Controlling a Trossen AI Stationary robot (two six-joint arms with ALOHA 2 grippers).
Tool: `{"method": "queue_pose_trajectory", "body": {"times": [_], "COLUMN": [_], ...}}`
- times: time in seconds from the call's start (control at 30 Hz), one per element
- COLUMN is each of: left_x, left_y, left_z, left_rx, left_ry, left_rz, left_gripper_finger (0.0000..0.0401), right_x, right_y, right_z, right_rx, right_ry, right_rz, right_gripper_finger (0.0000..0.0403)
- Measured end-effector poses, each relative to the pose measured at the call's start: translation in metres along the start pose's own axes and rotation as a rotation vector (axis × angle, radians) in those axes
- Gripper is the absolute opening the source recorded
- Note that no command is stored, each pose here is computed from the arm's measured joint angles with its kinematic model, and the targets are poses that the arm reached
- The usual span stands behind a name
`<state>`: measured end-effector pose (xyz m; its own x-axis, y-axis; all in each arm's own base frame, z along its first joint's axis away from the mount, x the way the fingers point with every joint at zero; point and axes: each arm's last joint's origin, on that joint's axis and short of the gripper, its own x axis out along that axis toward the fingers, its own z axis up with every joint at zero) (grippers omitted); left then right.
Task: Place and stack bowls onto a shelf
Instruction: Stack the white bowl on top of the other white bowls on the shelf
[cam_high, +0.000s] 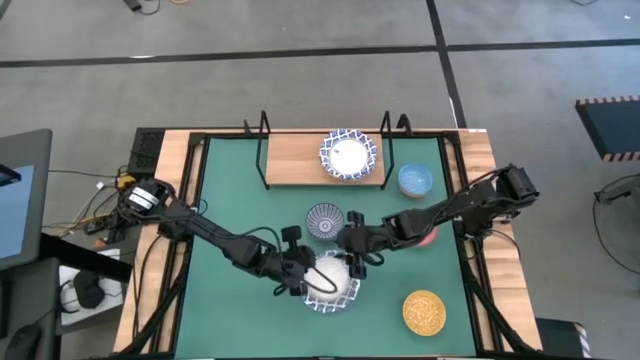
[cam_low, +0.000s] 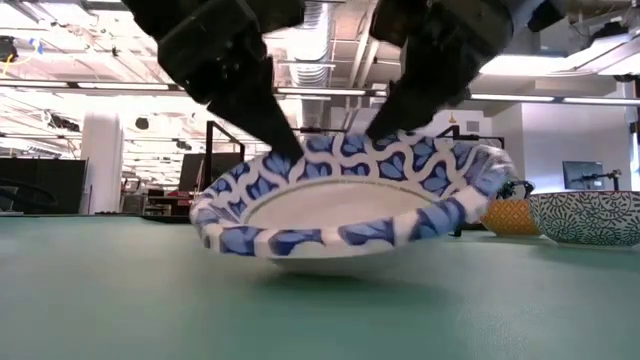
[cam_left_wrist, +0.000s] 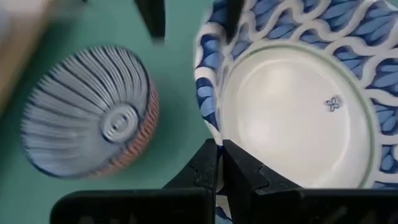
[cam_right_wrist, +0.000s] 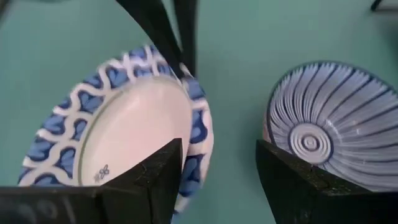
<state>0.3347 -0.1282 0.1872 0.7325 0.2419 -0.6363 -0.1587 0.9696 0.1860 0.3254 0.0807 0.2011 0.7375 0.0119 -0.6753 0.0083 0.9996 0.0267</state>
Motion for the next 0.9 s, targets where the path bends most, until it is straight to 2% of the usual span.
{"method": "queue_pose_trajectory", "body": {"times": [0.1, 0.23, 0.33, 0.53, 0.8, 0.9], "left_x": [-0.0064, -0.01, -0.01, -0.0098, -0.0106, -0.0115], "left_y": [-0.0074, -0.011, -0.0104, -0.0092, -0.0097, -0.0105], "left_z": [0.0038, 0.0073, 0.0086, 0.0097, 0.009, 0.0087], "left_rx": [0.082, 0.095, 0.097, 0.09, 0.095, 0.098], "left_ry": [-0.033, -0.054, -0.065, -0.078, -0.078, -0.083], "left_rz": [0.032, 0.049, 0.065, 0.097, 0.115, 0.13], "left_gripper_finger": [0.0, 0.0, 0.0, 0.0, 0.0, 0.0], "right_x": [0.0059, 0.0063, 0.0063, 0.0063, 0.0063, 0.0059], "right_y": [-0.0025, -0.0037, -0.0037, -0.0037, -0.0036, -0.0024], "right_z": [-0.0027, -0.0027, -0.0026, -0.0029, -0.0009, -0.0004], "right_rx": [0.014, 0.023, 0.023, -0.016, -0.029, -0.034], "right_ry": [0.018, 0.02, 0.02, 0.022, -0.003, -0.019], "right_rz": [-0.01, -0.009, -0.008, -0.007, -0.021, -0.06], "right_gripper_finger": [0.0224, 0.0194, 0.0149, 0.0025, 0.002, 0.002]}}
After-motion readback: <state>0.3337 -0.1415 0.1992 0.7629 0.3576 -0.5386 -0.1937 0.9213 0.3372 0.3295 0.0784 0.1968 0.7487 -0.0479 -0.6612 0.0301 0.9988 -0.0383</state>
